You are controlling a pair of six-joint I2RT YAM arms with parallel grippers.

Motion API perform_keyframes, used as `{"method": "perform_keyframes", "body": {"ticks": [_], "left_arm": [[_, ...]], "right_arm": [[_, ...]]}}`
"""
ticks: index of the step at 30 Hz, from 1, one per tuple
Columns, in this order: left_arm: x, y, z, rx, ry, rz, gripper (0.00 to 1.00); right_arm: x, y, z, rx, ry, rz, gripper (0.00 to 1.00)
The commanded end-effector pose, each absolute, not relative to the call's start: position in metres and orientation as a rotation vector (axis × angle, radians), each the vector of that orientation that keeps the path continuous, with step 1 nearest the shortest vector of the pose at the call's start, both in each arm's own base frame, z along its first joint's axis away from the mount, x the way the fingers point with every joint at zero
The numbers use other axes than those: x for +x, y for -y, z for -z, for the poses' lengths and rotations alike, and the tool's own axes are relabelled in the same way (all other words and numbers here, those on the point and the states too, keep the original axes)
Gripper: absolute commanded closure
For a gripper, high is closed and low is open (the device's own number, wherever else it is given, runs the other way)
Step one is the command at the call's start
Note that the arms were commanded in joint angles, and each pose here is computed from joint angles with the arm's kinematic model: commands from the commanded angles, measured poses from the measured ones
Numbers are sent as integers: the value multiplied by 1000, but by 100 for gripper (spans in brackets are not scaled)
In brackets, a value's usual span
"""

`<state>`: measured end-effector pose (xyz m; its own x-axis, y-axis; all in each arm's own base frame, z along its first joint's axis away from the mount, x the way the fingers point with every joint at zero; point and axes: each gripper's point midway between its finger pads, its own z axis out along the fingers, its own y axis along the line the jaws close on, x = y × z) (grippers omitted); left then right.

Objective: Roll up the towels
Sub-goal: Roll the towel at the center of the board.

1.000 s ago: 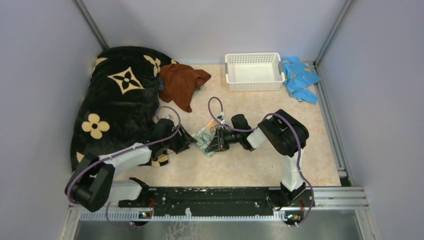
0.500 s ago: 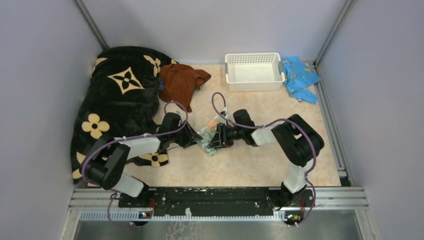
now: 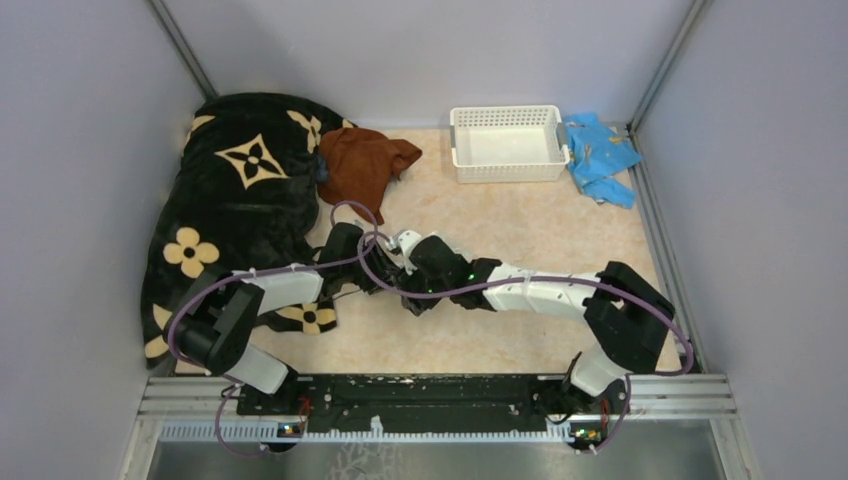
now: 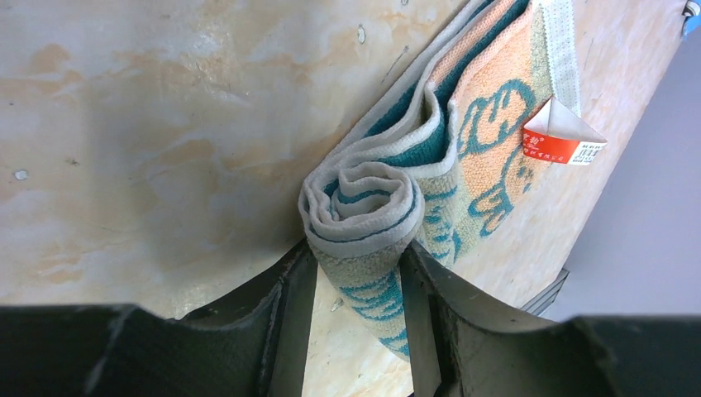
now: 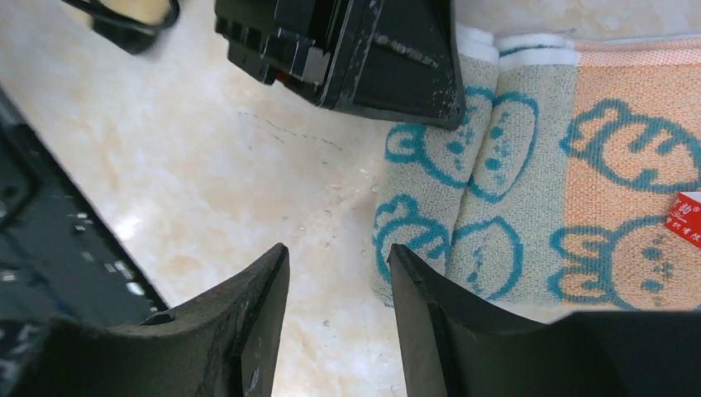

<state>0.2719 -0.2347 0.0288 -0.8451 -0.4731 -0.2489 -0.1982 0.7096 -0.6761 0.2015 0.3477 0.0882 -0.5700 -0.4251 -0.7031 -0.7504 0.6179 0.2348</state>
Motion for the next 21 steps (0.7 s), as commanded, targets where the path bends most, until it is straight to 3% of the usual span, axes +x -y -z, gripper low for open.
{"method": "perform_keyframes", "body": {"ticks": [1, 10, 17, 20, 21], "left_arm": [[262, 225, -8, -545, -2584, 830, 51], [261, 225, -7, -545, -2588, 830, 51], [262, 226, -6, -530, -2594, 821, 51], [261, 226, -4, -525, -2601, 821, 51], [262, 226, -4, -523, -2601, 819, 51]], "right_arm": [[218, -341, -74, -1012, -2173, -373, 52], [221, -330, -19, -1103, -2196, -69, 54], [230, -306, -8, -1086, -2193, 106, 54], [231, -305, -9, -1084, -2187, 112, 61], [231, -305, -9, -1085, -2184, 111, 67]]}}
